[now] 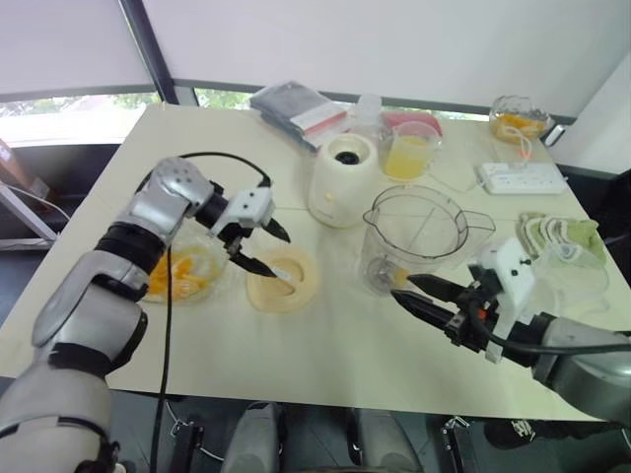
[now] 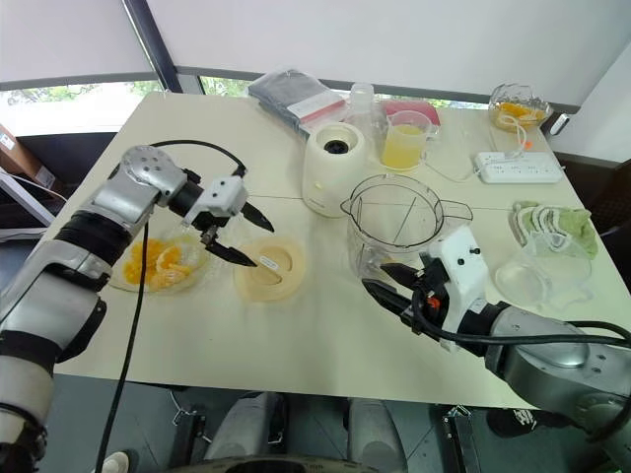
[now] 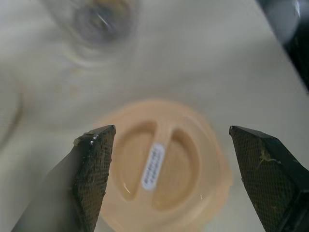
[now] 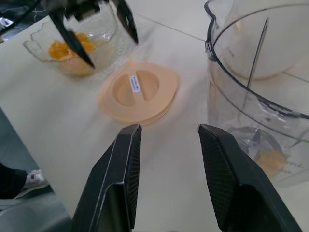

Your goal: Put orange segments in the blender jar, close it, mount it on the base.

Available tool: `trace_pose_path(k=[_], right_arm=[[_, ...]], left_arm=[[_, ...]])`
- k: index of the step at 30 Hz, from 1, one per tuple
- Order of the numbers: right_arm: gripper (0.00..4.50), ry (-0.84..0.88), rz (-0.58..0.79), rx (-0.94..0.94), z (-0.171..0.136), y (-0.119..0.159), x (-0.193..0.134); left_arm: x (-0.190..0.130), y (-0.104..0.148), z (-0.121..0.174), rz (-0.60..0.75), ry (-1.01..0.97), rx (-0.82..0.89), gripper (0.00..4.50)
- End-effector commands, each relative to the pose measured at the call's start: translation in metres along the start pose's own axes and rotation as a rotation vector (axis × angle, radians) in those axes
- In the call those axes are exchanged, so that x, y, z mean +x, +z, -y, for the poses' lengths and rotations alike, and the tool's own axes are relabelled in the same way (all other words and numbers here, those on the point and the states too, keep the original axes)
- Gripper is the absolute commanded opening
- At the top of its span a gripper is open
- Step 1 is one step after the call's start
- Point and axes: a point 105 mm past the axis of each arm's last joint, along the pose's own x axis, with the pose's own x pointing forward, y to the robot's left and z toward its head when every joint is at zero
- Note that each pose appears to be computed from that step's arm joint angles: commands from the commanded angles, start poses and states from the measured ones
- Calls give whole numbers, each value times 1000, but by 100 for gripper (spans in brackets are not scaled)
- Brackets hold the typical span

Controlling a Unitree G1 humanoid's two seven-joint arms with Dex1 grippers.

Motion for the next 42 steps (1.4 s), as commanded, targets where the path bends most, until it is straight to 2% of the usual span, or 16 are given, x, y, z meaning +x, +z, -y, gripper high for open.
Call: trace_pose_path(k=[1, 5, 13, 27, 30, 42], right_arm=[[192, -16, 40, -8, -5, 6, -1], [192, -52, 49, 2, -8, 4, -4], [192, -116, 57, 16, -12, 1, -10], [192, -146, 52, 22, -13, 0, -10], [199, -146, 53, 22, -13, 1, -9], [199, -145, 52, 35, -15, 0, -7]], left_arm=[[4, -3, -4, -89, -43, 95, 393], [10, -11, -5, -157, -86, 92, 393], [25, -10, -10, -163, -102, 61, 393], [27, -10, -12, -150, -92, 23, 393], [28, -10, -12, -150, -90, 25, 312], [33, -15, -12, -170, -76, 8, 312]])
